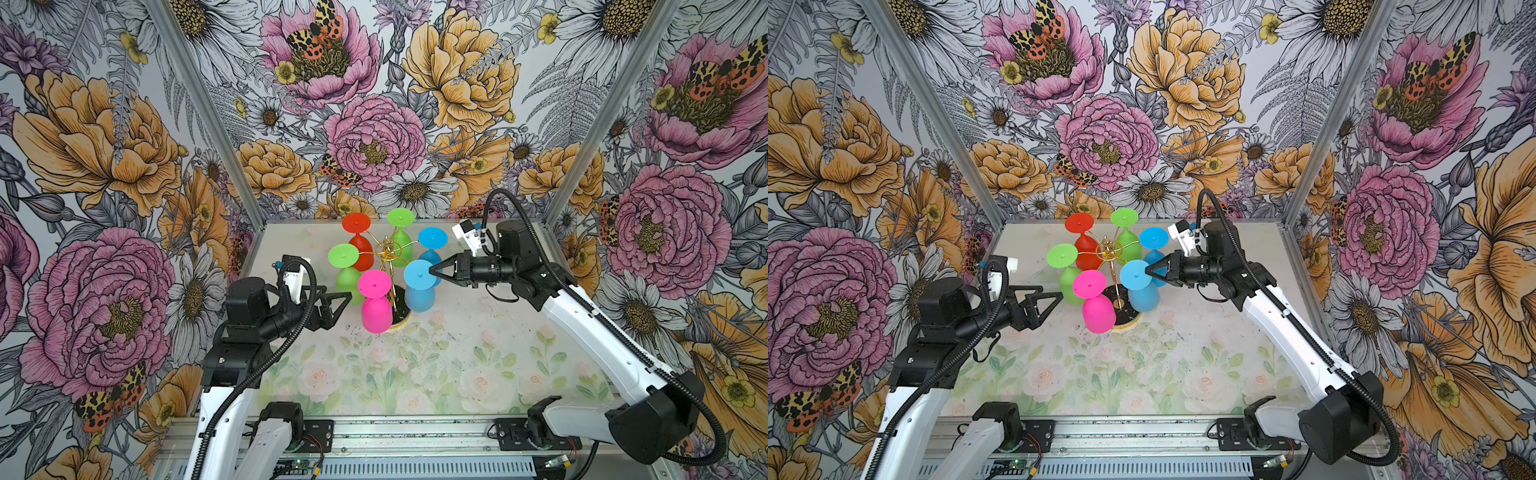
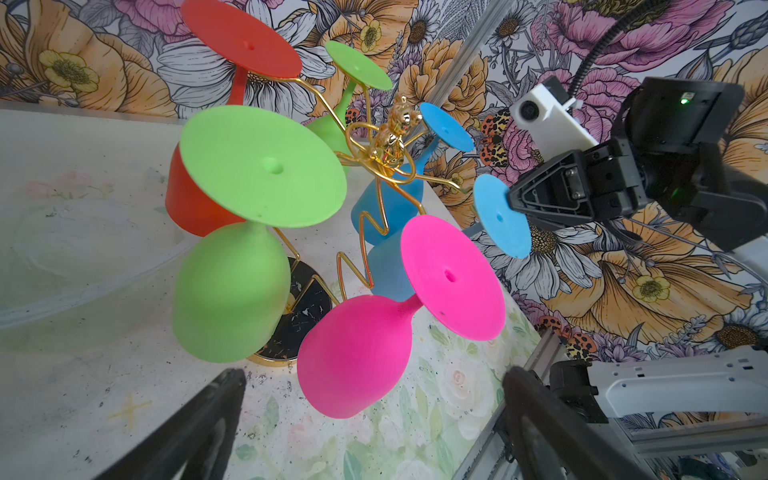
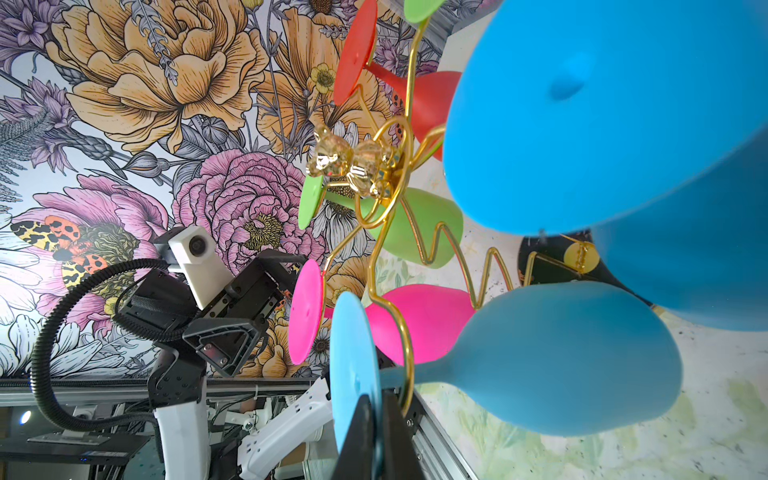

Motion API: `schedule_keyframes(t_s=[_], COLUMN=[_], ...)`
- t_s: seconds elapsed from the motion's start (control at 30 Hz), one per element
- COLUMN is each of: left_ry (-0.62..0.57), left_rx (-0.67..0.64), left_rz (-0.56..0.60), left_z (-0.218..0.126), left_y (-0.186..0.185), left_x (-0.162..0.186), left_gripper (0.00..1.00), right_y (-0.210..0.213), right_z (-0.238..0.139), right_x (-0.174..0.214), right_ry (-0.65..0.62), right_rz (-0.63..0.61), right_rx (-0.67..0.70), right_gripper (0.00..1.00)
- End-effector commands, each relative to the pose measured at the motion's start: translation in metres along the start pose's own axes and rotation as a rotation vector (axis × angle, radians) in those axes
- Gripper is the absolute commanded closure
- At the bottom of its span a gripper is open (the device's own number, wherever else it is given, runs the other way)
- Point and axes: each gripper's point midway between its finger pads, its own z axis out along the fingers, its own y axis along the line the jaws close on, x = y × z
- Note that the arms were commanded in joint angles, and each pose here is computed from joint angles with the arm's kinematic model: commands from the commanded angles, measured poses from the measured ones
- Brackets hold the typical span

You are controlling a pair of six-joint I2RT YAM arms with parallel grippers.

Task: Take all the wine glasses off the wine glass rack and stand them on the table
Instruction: 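Close the right gripper on the light blue glass's base nearest the robot, then pull the light blue glass off the rack with right gripper while left approaches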

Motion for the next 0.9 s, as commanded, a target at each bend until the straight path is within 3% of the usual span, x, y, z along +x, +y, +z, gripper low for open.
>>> schedule_keyframes(t_s=[0.0, 0.23, 0.87], left_ry=[0.017, 0.012, -0.002], left_rx=[0.006, 0.006, 0.019], left_rz=[0.014, 0.017, 0.023], left_z=[0.004, 0.003, -0.001], left_y=[0.001, 0.001, -0.006], left_x=[0.005, 0.003, -0.002], left_gripper=[0.01, 0.01, 0.01], right_y=[0.015, 0.021, 0.035], right_z=[-0.004, -0.005, -0.006], right_x=[-0.006, -0.007, -0.01], right_ry=[-0.021, -0.024, -0.044], right_rz=[-0.03, -0.025, -0.002], right_rx=[-0.021, -0.044, -0.133], right_gripper=[0.94, 1.0, 1.0])
